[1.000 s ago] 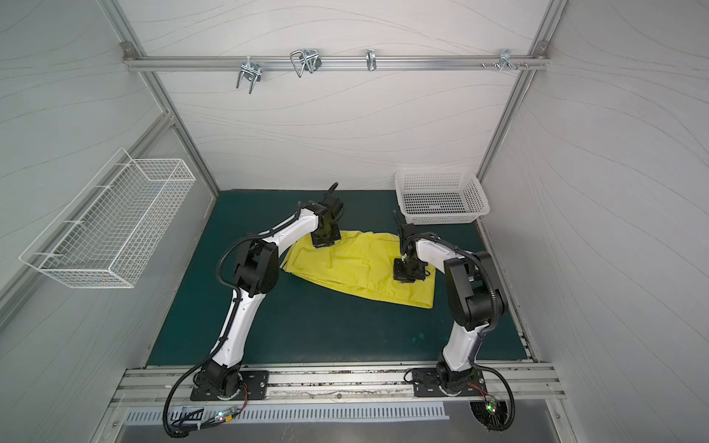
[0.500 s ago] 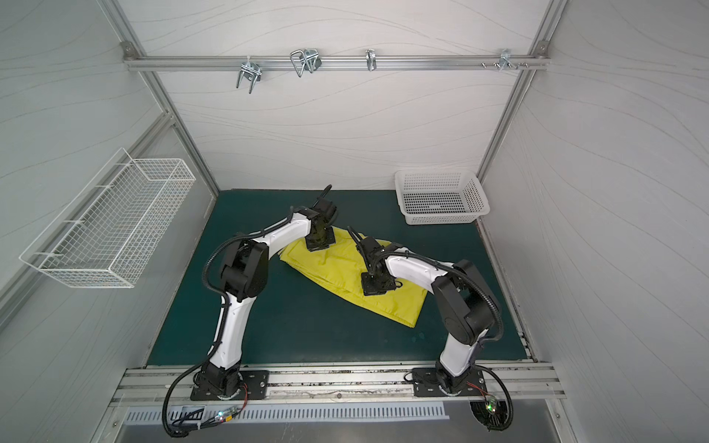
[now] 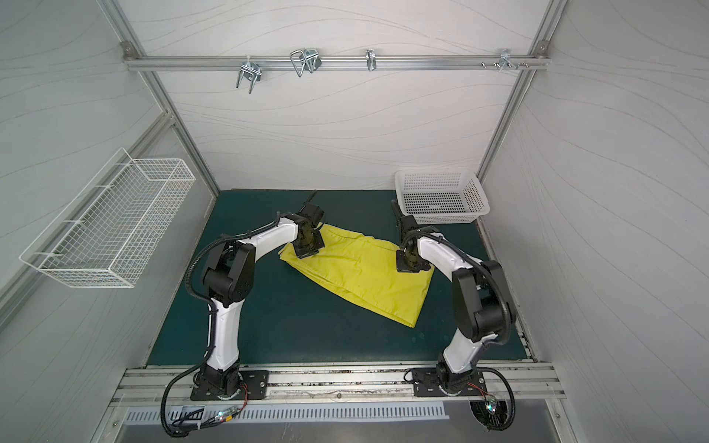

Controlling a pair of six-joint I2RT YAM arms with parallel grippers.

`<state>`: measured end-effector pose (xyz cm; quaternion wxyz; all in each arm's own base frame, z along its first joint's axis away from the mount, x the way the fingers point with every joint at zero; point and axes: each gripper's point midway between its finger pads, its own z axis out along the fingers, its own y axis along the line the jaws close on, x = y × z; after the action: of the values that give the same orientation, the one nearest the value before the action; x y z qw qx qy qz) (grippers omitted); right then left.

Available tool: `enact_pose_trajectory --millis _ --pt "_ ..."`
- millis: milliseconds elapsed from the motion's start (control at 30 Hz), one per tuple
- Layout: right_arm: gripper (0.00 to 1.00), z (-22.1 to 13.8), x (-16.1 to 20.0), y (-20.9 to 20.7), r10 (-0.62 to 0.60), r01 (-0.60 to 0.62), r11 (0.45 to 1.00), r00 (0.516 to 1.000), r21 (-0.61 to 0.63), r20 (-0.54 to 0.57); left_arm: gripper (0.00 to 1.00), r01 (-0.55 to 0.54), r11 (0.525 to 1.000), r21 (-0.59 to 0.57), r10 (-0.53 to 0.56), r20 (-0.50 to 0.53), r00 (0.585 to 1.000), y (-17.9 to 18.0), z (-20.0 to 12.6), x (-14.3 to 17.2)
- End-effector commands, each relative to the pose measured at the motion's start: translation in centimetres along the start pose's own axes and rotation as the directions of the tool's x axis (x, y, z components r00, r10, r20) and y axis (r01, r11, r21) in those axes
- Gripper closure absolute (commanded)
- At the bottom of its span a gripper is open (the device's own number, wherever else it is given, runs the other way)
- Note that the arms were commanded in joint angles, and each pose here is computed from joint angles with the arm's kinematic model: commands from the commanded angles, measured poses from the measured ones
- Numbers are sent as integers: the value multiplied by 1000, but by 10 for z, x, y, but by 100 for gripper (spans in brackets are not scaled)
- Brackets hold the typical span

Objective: Roll up the long pants
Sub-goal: Adjust the long pant at the center of the board.

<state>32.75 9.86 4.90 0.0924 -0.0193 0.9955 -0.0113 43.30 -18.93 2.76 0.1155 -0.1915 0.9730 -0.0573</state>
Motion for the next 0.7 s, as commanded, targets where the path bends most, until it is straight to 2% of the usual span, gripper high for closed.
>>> enact_pose_trajectory --millis 0,167,367,533,667 --pt "100 14 10 6 -27 22 998 997 -61 -73 100 -9 999 -37 7 -43 999 -1 30 3" --pt "100 24 31 9 -33 21 996 990 -85 -139 100 -52 998 -41 51 -38 998 -12 37 -14" --pt "100 14 69 34 -114 93 988 978 -121 -176 100 -35 999 6 35 -48 998 -24 52 -30" --pt "100 5 101 80 -148 101 966 972 -239 -185 100 -55 996 69 58 -45 997 -38 55 -38" --pt "100 -1 118 130 -219 170 942 964 -289 -149 100 -104 989 103 105 -6 994 -47 46 -47"
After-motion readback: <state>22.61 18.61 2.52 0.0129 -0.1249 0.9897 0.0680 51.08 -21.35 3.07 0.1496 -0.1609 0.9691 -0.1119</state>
